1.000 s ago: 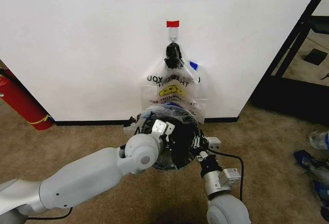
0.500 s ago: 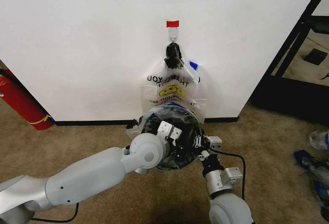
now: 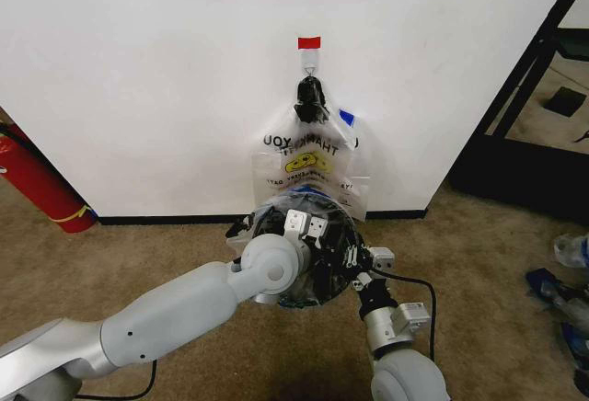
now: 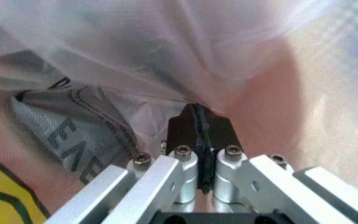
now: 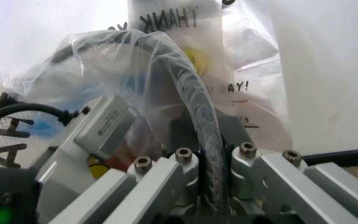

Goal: Pick up the garbage bag from the wall and place it over the trash bin.

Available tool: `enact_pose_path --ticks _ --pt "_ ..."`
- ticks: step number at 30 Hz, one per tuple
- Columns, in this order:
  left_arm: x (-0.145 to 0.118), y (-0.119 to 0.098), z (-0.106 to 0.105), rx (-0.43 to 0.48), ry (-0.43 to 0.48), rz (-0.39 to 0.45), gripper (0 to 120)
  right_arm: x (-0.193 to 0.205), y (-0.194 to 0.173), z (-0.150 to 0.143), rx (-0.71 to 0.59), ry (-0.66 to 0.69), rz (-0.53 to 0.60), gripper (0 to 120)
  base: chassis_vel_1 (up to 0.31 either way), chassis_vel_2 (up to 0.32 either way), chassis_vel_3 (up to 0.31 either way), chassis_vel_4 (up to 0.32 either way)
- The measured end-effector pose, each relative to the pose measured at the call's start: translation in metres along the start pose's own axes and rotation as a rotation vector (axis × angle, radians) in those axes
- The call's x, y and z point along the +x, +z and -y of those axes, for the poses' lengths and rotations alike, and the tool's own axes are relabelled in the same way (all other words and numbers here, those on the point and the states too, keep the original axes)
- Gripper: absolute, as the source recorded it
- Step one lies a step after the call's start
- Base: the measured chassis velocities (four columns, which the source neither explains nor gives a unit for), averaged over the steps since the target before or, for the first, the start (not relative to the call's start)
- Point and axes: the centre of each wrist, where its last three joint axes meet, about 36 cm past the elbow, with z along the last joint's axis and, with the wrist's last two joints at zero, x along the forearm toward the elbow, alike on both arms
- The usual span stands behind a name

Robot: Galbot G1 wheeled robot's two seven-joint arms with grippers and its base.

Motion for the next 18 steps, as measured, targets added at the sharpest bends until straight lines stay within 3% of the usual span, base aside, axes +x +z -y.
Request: enact_pose_path --ticks 10,18 --pt "0.006 0.012 -0.012 -0.086 -0.093 0.000 0 -0.004 0.000 0.000 -0.033 0.015 -0.017 1 0.000 0.000 0.000 0.000" --pt "0.000 0.017 0.002 -0.102 -0.049 -0.047 0 -0.001 -0.003 -0.001 -0.033 0.013 -0.014 1 0.000 0.000 0.000 0.000"
